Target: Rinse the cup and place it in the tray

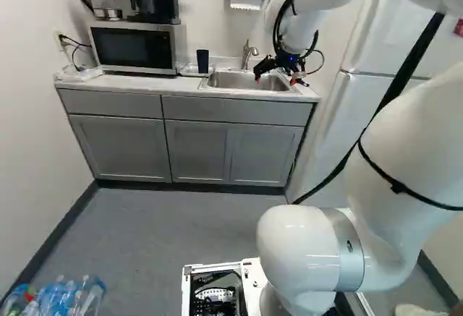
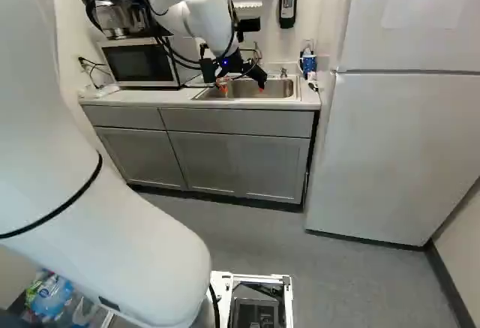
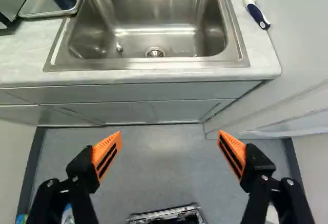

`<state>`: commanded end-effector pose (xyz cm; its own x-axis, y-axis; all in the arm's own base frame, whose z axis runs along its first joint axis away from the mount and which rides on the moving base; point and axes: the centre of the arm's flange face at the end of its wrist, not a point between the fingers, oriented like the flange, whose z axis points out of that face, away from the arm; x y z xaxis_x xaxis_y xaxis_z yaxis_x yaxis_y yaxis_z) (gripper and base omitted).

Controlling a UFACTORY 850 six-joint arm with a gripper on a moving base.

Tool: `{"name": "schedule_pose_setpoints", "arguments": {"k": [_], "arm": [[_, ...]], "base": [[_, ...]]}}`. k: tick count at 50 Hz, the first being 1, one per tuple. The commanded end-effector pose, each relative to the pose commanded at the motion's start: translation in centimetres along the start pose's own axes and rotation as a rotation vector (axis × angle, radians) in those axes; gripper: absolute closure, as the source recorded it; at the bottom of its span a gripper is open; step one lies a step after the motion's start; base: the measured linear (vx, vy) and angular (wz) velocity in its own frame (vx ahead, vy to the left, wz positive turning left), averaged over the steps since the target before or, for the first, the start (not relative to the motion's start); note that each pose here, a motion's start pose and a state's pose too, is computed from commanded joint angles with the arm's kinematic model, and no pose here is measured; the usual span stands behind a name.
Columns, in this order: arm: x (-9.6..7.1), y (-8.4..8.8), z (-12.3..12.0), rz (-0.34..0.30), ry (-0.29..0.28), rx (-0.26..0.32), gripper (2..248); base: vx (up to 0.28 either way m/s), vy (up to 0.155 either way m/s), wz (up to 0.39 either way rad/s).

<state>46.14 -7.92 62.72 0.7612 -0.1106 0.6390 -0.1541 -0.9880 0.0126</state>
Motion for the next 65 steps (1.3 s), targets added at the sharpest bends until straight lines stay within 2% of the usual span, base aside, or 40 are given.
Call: {"name": "schedule_pose_setpoints", "arguments": {"k": [36, 65], "arm": [[-0.3, -0.1, 0.2, -0.001, 0.006, 0.001, 3], [-2.3, -0.7, 1.6, -0.010, 0.048, 0.009, 3]], "base": [[0.003, -0.002, -0.001], [0.000, 0.000, 0.000]]}}
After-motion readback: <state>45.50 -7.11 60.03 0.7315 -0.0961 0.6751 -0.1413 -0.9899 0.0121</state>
